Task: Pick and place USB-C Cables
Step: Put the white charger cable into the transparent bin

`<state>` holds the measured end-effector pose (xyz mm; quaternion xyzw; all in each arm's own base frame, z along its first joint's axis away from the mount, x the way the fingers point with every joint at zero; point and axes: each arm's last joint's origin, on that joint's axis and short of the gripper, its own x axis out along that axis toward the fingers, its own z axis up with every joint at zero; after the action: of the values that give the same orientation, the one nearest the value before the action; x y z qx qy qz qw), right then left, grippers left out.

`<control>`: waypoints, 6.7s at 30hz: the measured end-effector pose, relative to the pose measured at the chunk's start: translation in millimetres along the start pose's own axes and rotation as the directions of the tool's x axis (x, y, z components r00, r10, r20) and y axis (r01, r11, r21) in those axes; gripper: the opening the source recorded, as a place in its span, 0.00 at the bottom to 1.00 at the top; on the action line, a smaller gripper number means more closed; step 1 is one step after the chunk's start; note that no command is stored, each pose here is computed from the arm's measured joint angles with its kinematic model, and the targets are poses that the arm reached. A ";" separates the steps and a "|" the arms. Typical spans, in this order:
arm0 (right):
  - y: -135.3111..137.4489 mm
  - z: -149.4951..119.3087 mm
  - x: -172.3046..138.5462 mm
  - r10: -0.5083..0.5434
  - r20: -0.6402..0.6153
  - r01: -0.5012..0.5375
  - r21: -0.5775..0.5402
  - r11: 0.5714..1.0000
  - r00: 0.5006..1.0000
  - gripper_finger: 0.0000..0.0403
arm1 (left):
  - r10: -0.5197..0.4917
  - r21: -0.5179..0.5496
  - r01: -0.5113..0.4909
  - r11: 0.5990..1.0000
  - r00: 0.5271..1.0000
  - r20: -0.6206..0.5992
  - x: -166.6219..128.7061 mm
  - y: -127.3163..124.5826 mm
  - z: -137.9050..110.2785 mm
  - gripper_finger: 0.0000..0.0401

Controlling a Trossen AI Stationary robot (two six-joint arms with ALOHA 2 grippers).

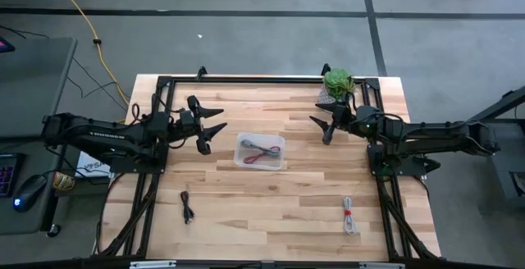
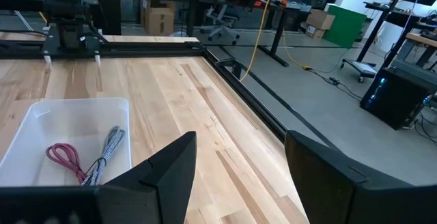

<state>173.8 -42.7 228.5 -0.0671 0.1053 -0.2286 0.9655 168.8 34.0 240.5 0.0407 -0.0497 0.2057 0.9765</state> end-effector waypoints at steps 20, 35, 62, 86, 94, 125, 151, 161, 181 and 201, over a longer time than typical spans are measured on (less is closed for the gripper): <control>0.0 0.0 0.0 0.000 0.000 0.000 0.000 1.000 1.000 0.54 | -0.002 0.007 0.002 1.000 1.000 -0.025 0.0 -0.2 -2.6 0.50; 0.5 0.1 0.0 0.017 0.003 -0.017 0.038 0.999 1.000 0.54 | -0.004 0.012 0.004 1.000 0.999 -0.045 -0.1 -0.4 -4.6 0.50; 119.4 -3.9 -75.7 0.356 -0.926 0.378 0.377 0.845 0.128 0.54 | -0.004 0.005 0.005 1.000 0.999 -0.048 -0.1 -0.4 -4.9 0.50; 205.8 -61.4 -94.4 0.278 -0.959 0.507 0.268 0.819 0.057 0.54 | -0.005 0.005 0.005 1.000 0.999 -0.051 -0.1 -0.5 -5.1 0.50; 213.3 -67.7 -90.3 0.285 -0.954 0.491 0.292 0.821 0.090 0.54 | -0.005 0.005 0.005 1.000 0.999 -0.052 -0.1 -0.4 -5.2 0.50; 209.0 -69.9 -91.1 0.242 -0.966 0.504 0.254 0.825 0.090 0.45 | -0.005 0.006 0.005 1.000 0.999 -0.052 -0.1 -0.4 -5.2 0.50; 208.9 -69.5 -90.8 0.243 -0.966 0.458 0.258 0.851 0.094 0.08 | -0.005 0.006 0.005 1.000 0.999 -0.052 -0.1 -0.4 -5.2 0.50; 208.9 -69.6 -90.5 0.240 -0.965 0.448 0.260 0.856 0.102 0.08 | -0.005 0.006 0.005 1.000 0.999 -0.052 -0.1 -0.4 -5.2 0.50; 211.2 -44.3 -57.2 0.409 -0.825 -0.093 0.406 0.909 0.391 0.06 | -0.005 0.006 0.005 1.000 0.999 -0.052 -0.1 -0.4 -5.2 0.50; 170.7 27.1 63.2 0.633 -0.157 -0.643 -0.014 0.766 0.758 0.05 | -0.005 0.006 0.005 1.000 0.999 -0.052 -0.1 -0.5 -5.3 0.50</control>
<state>308.2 82.1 213.5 -0.0431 0.1982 0.1131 0.9727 169.4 34.1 235.2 0.0383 -0.0236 0.2044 0.9778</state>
